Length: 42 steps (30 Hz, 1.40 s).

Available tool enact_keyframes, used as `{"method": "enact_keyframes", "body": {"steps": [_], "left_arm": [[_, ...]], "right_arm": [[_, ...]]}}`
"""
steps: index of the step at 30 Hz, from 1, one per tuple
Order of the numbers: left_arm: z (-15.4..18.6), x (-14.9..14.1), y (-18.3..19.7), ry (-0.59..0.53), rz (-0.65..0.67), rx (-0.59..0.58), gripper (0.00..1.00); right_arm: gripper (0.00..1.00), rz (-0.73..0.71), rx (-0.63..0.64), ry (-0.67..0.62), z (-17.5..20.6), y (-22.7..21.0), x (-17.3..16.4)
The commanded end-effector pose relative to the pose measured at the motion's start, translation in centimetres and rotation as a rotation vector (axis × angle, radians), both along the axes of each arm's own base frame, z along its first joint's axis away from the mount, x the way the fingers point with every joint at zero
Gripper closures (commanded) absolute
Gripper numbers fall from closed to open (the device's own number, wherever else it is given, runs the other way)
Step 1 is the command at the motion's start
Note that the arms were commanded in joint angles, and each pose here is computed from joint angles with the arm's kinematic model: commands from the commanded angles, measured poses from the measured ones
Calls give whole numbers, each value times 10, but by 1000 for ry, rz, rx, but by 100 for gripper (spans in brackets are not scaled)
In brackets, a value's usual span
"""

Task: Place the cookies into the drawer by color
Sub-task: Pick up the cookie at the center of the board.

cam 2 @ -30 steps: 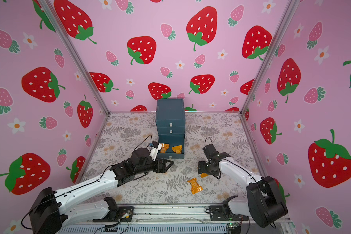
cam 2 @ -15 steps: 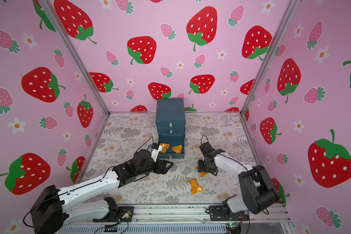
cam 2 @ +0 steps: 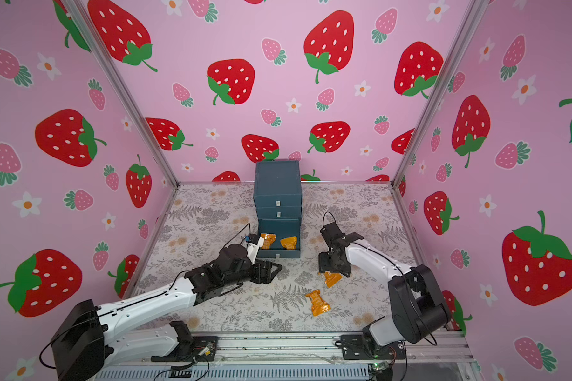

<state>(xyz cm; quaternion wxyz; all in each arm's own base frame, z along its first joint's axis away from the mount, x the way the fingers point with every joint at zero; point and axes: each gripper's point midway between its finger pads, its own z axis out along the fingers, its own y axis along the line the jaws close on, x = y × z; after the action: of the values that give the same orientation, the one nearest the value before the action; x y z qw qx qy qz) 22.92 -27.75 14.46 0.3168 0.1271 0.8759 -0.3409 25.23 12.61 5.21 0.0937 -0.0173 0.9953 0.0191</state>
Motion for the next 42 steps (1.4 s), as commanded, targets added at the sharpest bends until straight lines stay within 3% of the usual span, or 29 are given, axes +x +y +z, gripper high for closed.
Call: {"method": "enact_keyframes", "body": {"steps": [1,9,17,21,31,42], "left_arm": [[6,2,-7,-12,-22,-2,14],[4,0,-13,-6,-43,9,15],[7,0,-12,-26,-38,30,15],[5,1,-11,-27,-32,37,15],[1,0,-16,-20,-42,42,16],[4,1,-12,-25,-28,47,16]], "right_arm": [[31,40,-3,65,-5,3,-7],[33,54,70,93,-13,14,-5],[42,53,174,86,-12,20,-26],[42,24,24,81,-15,0,-16],[42,63,-3,69,-24,17,-2],[65,62,-8,88,-28,15,-6]]}}
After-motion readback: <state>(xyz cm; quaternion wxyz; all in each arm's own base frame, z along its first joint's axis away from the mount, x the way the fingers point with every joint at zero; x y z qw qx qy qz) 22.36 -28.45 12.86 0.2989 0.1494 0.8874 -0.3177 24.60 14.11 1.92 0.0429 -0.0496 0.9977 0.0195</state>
